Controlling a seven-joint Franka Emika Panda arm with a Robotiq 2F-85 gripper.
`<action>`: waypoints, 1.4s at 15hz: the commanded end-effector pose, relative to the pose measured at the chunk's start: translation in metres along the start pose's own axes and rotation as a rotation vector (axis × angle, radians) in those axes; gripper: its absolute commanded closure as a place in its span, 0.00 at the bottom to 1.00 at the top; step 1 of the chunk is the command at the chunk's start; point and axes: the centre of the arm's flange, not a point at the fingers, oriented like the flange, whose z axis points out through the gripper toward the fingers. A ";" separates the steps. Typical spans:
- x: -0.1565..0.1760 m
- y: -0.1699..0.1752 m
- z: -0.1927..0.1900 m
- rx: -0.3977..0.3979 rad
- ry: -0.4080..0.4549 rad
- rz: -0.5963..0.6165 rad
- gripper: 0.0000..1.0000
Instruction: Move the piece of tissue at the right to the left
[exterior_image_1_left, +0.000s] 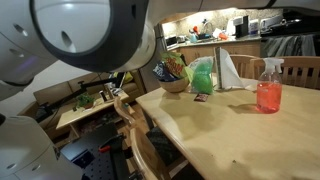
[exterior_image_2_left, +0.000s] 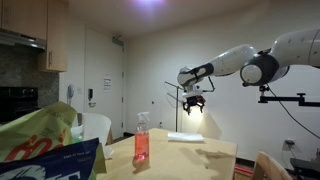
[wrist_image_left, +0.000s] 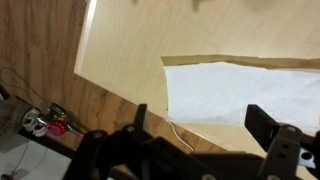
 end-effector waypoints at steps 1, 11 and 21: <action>0.039 -0.037 0.000 -0.029 0.068 0.187 0.00; 0.035 -0.043 0.074 -0.191 0.025 0.430 0.00; -0.026 -0.007 0.095 -0.192 0.016 0.425 0.00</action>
